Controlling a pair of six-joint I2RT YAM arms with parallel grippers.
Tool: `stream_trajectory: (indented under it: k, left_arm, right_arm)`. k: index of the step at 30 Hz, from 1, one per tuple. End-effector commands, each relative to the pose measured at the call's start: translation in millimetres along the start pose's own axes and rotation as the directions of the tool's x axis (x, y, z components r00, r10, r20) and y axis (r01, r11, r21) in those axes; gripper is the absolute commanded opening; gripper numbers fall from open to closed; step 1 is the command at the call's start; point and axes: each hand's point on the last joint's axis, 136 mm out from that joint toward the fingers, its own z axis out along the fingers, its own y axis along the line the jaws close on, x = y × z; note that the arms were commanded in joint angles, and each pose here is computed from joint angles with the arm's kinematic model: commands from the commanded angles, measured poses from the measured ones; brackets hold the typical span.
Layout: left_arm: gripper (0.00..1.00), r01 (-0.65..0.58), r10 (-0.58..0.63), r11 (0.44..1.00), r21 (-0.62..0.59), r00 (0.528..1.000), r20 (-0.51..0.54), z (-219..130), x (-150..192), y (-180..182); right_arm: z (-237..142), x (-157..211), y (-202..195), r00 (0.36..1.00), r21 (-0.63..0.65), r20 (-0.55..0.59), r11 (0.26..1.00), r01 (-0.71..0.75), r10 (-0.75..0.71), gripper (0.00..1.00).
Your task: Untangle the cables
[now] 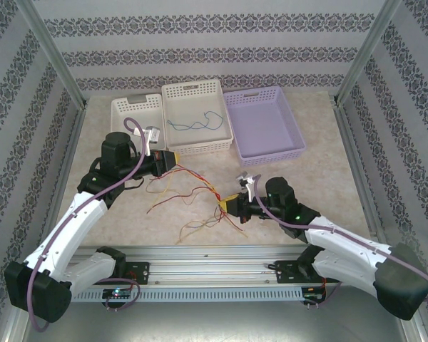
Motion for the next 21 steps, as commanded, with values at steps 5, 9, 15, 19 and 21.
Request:
stream_trajectory:
  k: [5, 9, 15, 19, 21]
  left_arm:
    - [0.00, -0.036, 0.037, 0.998, -0.044, 0.999, 0.030, -8.8, -11.0, 0.8]
    - [0.00, -0.033, 0.035, 0.996, -0.081, 0.999, 0.017, -8.5, -9.8, 7.5]
    - [0.00, -0.026, 0.024, 0.987, -0.159, 1.000, -0.013, -7.9, -6.3, 22.1]
    - [0.00, -0.012, 0.008, 0.990, -0.138, 0.999, -0.031, -2.8, -3.7, 21.7]
    - [0.00, -0.005, 0.000, 0.992, -0.125, 0.999, -0.037, -0.3, -3.0, 20.7]
  right_arm:
    - [-45.7, -34.4, -13.4, 0.979, 0.198, 0.184, 0.979, 0.048, -0.085, 0.00]
    - [-76.5, -43.3, -33.0, 0.962, 0.292, 0.269, 0.956, -0.029, -0.053, 0.00]
    - [-120.5, -50.0, -62.2, 0.910, 0.407, 0.414, 0.897, -0.173, -0.012, 0.00]
    - [-109.3, -50.1, -48.2, 0.912, 0.271, 0.408, 0.949, -0.164, 0.041, 0.00]
    - [-95.0, -49.3, -35.0, 0.933, 0.183, 0.354, 0.974, -0.131, 0.059, 0.00]
